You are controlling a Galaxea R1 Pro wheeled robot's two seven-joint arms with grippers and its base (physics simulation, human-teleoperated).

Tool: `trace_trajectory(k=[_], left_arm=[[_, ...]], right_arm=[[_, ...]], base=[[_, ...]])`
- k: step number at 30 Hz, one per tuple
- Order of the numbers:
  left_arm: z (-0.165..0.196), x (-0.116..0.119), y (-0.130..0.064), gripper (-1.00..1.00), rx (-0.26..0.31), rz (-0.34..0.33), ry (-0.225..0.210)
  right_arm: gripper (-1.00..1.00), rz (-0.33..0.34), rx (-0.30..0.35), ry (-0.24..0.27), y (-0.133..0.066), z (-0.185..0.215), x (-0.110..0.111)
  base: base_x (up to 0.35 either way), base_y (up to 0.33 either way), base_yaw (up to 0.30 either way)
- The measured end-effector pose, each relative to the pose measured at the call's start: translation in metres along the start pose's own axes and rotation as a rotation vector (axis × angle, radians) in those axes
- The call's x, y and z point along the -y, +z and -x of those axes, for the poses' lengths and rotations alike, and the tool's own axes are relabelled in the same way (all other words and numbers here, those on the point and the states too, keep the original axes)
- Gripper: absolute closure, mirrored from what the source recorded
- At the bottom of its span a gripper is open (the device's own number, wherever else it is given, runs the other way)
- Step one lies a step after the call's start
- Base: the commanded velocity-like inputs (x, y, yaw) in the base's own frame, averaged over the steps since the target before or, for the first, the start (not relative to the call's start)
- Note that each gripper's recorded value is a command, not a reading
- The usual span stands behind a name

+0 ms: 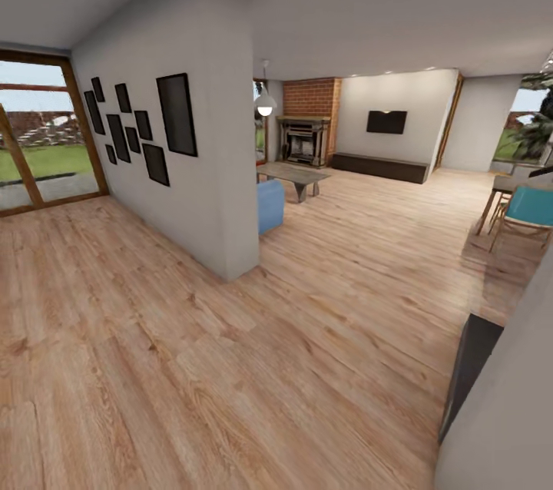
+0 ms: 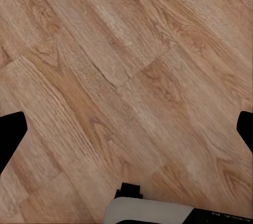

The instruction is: Move the two storage containers from the living room to the garage. In the garage, place one container on the floor and stack the other container on top of it (either order is fine).

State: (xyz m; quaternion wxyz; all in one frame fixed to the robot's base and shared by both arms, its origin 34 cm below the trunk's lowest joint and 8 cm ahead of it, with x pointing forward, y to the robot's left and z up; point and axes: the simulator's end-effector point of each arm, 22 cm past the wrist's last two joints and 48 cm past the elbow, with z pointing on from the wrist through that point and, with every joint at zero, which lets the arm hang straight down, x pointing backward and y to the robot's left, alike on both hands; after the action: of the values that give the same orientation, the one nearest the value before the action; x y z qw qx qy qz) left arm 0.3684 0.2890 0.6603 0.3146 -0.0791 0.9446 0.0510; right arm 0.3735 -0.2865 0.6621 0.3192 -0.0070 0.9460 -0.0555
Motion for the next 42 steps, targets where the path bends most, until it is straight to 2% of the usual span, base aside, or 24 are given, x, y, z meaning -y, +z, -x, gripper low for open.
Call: trace_trajectory(k=[17,36,42], left_arm=[[0.0002,-0.0003,0.0000,-1.00,0.000,0.001,-0.001],[0.0001,0.0001,0.0001,-1.00,0.000,0.001,0.001],[0.0000,-0.0008,0.0001,-1.00,0.000,0.002,0.000]], right_arm=[[-1.00,0.000,0.000,0.000,0.0000,0.0000,0.0002],[-1.00,0.001,0.001,0.000,0.0000,0.0001,0.0000],[-1.00,0.001,0.000,0.000,0.0000,0.0002,-0.0001]], base=[[0.326,0.000,0.008],[0.326,0.000,-0.229],[0.326,0.000,-0.055]])
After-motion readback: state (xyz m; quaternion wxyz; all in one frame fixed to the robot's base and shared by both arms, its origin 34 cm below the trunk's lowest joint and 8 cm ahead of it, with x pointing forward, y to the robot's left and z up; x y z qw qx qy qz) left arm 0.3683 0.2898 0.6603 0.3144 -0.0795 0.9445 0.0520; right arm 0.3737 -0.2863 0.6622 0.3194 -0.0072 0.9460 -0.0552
